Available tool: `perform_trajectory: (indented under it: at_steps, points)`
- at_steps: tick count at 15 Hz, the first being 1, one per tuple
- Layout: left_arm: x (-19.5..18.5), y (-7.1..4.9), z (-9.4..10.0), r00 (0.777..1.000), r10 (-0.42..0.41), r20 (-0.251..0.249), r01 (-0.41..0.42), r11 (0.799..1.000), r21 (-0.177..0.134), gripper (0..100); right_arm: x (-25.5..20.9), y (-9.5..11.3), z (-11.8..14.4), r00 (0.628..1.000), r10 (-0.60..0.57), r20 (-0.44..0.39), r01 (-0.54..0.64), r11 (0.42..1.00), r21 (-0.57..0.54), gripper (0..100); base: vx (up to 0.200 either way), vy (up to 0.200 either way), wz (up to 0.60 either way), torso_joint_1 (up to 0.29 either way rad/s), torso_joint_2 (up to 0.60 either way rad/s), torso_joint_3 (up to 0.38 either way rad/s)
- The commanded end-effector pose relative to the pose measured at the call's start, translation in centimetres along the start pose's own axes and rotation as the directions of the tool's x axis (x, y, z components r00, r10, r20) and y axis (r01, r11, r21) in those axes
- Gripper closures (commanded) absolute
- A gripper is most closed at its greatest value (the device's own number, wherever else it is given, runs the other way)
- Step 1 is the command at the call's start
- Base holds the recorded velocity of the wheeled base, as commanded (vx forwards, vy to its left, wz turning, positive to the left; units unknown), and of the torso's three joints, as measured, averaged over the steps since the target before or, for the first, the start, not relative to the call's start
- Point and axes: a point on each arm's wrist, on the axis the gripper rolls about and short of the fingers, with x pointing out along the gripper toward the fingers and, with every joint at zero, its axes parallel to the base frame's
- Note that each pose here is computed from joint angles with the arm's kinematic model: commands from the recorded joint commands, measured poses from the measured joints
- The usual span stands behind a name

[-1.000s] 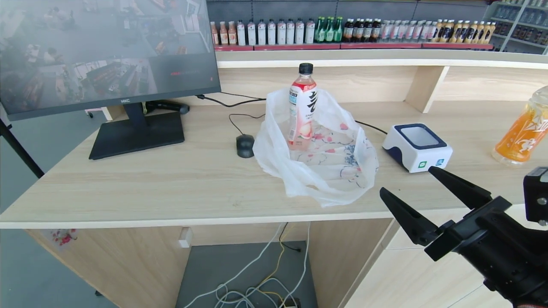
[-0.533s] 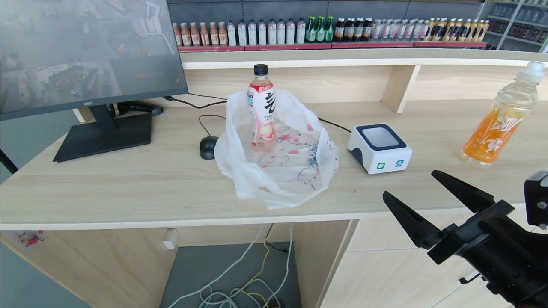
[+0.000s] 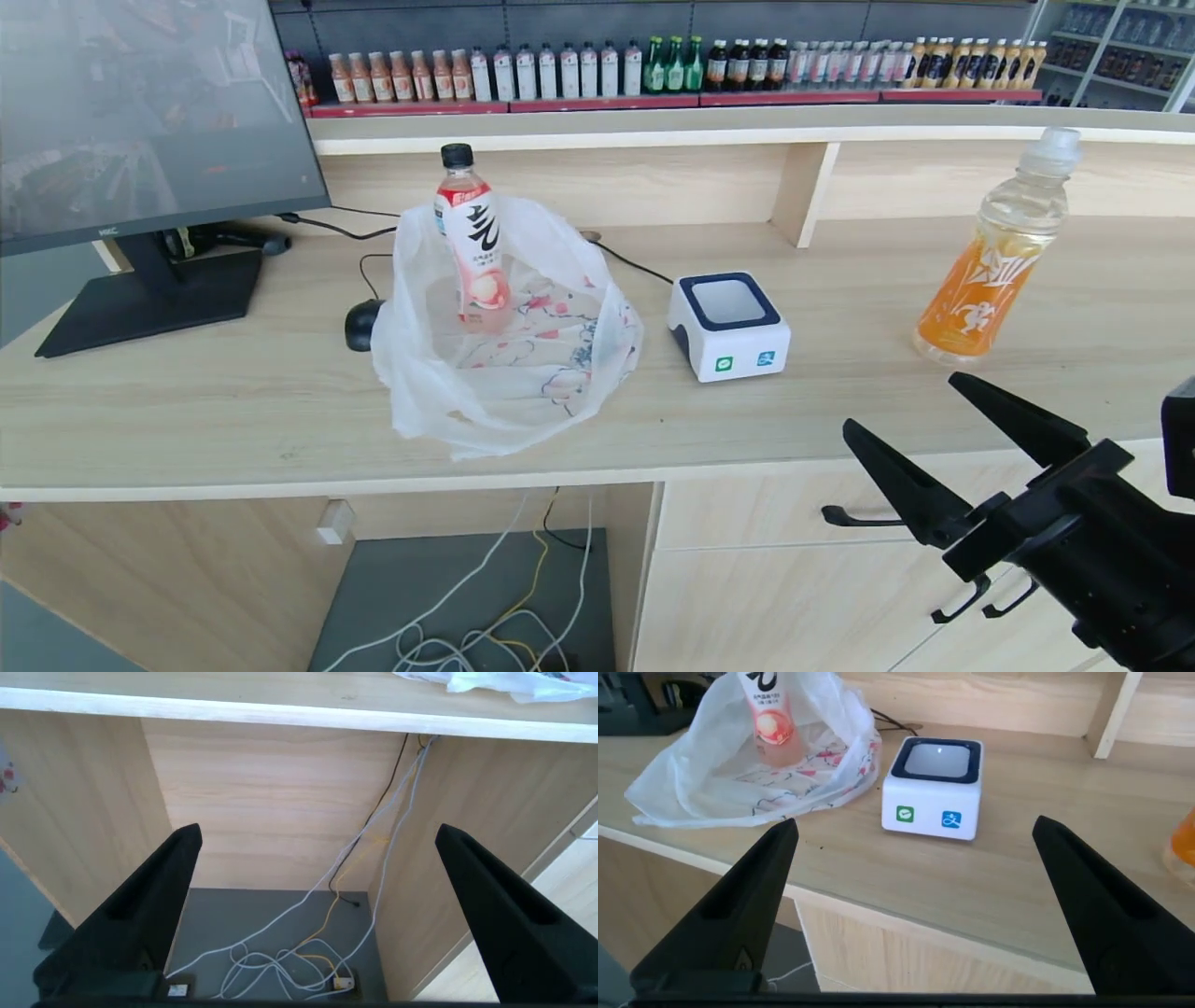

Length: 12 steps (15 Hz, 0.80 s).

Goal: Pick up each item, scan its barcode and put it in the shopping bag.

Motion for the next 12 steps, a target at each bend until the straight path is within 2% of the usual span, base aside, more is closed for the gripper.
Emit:
perform_trajectory:
  at_steps: [1, 10, 12]
  points:
    - [0.00, 0.00, 0.00, 1.000, 0.000, 0.000, 0.000, 1.000, -0.001, 0, -0.63, -0.17, 0.13, 1.000, -0.001, 0.005, 0.001, 1.000, 0.000, 0, 0.000, -0.200, 0.00, 0.002, 0.00, 0.002]
    - [0.00, 0.00, 0.05, 1.000, 0.002, 0.005, -0.002, 1.000, -0.002, 0, -1.06, -0.37, 0.19, 1.000, -0.008, 0.008, 0.008, 1.000, 0.000, 0, 0.000, -0.200, 0.00, 0.002, 0.00, 0.004]
    - [0.00, 0.00, 0.01, 1.000, 0.002, 0.002, -0.002, 1.000, -0.001, 0, -1.57, -0.43, -0.25, 1.000, -0.005, -0.016, 0.005, 1.000, -0.006, 0, 0.000, -0.200, 0.00, 0.005, 0.00, 0.007]
